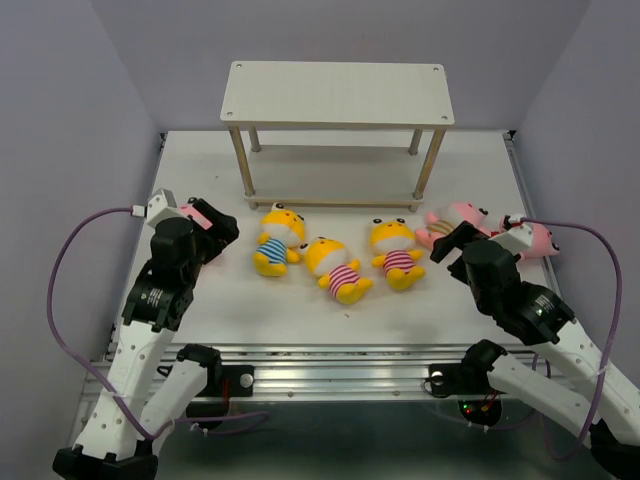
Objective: Place and organize the stuffed toys onto the shelf
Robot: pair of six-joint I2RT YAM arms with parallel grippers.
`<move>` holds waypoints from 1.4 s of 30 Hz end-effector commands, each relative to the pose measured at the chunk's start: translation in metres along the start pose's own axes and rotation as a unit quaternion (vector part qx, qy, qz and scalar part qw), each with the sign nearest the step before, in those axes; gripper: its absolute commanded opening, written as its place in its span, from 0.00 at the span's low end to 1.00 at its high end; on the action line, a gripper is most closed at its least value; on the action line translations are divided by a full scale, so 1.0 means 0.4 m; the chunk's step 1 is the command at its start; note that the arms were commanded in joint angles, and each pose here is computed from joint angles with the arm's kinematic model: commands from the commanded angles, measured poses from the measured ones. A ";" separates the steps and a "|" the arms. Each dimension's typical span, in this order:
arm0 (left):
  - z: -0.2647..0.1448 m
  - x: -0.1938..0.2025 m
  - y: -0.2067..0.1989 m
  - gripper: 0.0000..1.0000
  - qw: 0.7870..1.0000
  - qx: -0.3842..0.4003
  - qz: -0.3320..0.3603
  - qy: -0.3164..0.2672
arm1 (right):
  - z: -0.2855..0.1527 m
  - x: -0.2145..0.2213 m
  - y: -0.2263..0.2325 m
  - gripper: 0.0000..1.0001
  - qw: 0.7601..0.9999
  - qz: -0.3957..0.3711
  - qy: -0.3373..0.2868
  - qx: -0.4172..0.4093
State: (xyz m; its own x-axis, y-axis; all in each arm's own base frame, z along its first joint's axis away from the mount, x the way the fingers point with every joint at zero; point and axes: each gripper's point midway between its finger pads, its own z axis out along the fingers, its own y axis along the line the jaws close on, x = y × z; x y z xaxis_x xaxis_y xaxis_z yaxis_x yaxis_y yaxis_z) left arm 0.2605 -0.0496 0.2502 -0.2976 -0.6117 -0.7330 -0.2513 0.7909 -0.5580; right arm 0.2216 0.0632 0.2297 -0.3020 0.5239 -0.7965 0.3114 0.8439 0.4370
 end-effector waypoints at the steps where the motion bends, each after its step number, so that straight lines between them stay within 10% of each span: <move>1: -0.001 -0.001 0.020 0.99 1.000 -0.018 0.009 -0.002 | 0.000 0.002 0.002 1.00 1.000 0.000 0.003 -0.002; 42: 0.039 0.075 0.043 0.99 0.998 -0.032 0.028 0.056 | 0.177 0.289 -0.023 0.93 0.990 0.010 0.118 0.076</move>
State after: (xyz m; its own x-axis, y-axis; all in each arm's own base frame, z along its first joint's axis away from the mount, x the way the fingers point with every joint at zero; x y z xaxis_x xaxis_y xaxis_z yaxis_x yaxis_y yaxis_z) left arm 0.2613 -0.0545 0.2139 -0.4117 -0.5819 -0.7013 -0.3003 0.8132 -0.4985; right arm 0.2373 0.1062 0.1051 -0.5344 0.5176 -0.6682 0.4245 0.8480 0.3174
